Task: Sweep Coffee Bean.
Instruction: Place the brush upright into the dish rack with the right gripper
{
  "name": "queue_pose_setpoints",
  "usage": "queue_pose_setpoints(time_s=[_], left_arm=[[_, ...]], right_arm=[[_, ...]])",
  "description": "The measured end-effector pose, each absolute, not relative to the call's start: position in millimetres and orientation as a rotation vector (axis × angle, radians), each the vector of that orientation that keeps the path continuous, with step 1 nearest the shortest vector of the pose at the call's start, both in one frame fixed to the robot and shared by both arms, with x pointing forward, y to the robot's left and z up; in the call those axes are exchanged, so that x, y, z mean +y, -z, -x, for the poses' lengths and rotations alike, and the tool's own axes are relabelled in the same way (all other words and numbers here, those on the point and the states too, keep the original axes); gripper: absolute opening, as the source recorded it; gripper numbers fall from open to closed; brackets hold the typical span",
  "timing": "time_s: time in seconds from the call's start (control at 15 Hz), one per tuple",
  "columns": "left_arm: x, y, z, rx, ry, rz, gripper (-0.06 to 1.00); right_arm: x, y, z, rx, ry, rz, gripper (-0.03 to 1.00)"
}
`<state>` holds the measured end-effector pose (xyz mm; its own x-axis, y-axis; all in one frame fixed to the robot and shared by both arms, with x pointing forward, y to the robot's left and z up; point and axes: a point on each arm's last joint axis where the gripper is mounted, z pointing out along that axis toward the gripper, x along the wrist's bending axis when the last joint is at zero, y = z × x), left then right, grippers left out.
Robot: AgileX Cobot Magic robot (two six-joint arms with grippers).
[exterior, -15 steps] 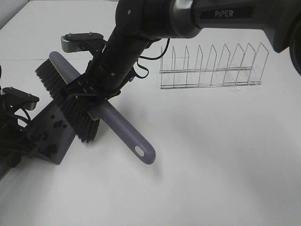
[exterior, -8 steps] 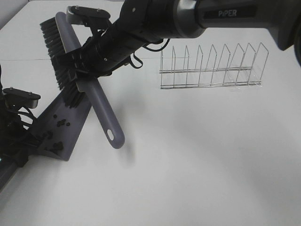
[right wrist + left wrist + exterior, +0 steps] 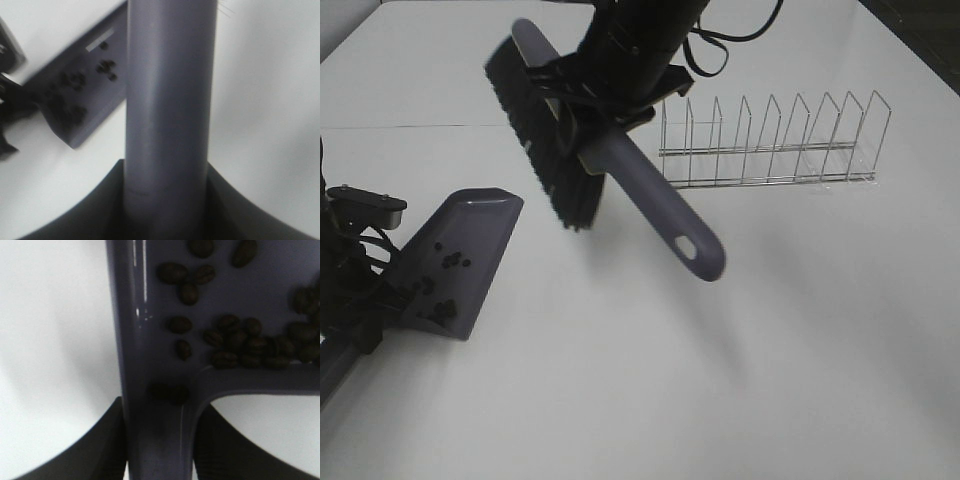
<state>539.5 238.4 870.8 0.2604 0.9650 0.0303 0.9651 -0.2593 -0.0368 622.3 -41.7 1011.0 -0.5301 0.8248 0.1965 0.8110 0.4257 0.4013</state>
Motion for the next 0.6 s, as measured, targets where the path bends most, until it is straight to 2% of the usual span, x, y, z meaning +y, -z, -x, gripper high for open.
queue_pose_setpoints(time_s=[0.2,0.33,0.6], left_arm=[[238.4,-870.8,-539.5,-1.882,0.003,2.456,0.34],[238.4,-870.8,-539.5,-1.882,0.003,2.456,0.34],[238.4,-870.8,-539.5,-1.882,0.003,2.456,0.34]], right_arm=[[-66.9,-1002.7,-614.6,2.615,-0.257,-1.555,0.36],[-84.5,-1003.1,-620.3,2.467,-0.079,-1.569,0.36],[-117.0,-996.4,-626.8,2.440,-0.114,-1.821,0.36]])
